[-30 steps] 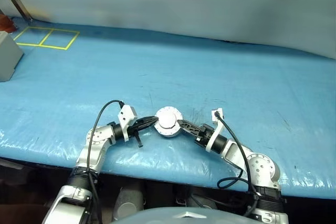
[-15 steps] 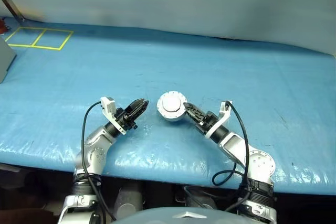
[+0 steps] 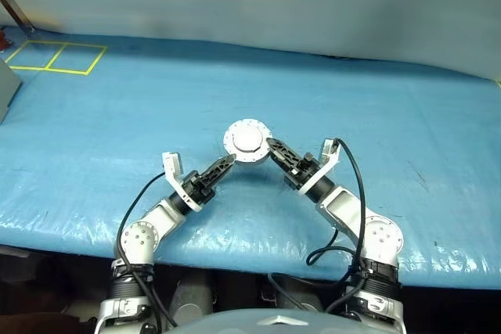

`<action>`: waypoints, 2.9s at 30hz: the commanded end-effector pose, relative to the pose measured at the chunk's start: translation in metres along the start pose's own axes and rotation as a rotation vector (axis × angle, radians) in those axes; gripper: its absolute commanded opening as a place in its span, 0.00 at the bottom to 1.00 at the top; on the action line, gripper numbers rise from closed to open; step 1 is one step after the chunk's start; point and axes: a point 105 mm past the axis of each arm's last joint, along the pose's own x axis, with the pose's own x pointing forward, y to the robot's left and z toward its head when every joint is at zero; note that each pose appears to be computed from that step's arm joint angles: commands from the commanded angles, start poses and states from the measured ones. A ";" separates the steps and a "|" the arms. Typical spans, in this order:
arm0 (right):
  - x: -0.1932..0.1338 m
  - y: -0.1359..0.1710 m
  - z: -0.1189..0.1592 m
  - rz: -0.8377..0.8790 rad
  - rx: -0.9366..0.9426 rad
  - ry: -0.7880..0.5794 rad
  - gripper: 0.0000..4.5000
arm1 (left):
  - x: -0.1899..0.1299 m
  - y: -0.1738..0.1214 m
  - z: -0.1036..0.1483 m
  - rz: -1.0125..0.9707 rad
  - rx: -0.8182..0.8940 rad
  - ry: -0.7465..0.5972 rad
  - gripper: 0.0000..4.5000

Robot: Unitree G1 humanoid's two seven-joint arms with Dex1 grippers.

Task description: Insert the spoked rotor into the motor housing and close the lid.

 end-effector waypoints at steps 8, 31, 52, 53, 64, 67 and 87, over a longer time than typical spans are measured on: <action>0.006 0.039 -0.012 0.155 -0.050 0.046 0.29 | 0.019 -0.014 0.010 -0.099 -0.076 -0.071 0.99; 0.010 0.019 0.004 0.032 -0.144 -0.035 0.73 | 0.020 0.001 0.033 -0.010 -0.011 -0.237 0.60; 0.006 0.001 0.021 -0.101 -0.327 -0.177 0.86 | 0.029 0.066 0.146 0.521 0.196 -0.648 0.60; 0.006 0.001 0.020 -0.101 -0.328 -0.176 0.86 | 0.031 0.066 0.146 0.514 0.194 -0.636 0.60; 0.004 -0.003 0.021 -0.117 -0.348 -0.172 0.87 | -0.011 0.083 0.145 0.690 0.242 -0.632 1.00; 0.005 -0.004 0.021 -0.116 -0.354 -0.163 0.87 | -0.026 0.081 0.148 0.732 0.277 -0.652 1.00; -0.005 -0.030 0.046 -0.319 -1.163 -0.076 0.87 | 0.007 -0.015 0.075 0.244 1.106 -0.060 1.00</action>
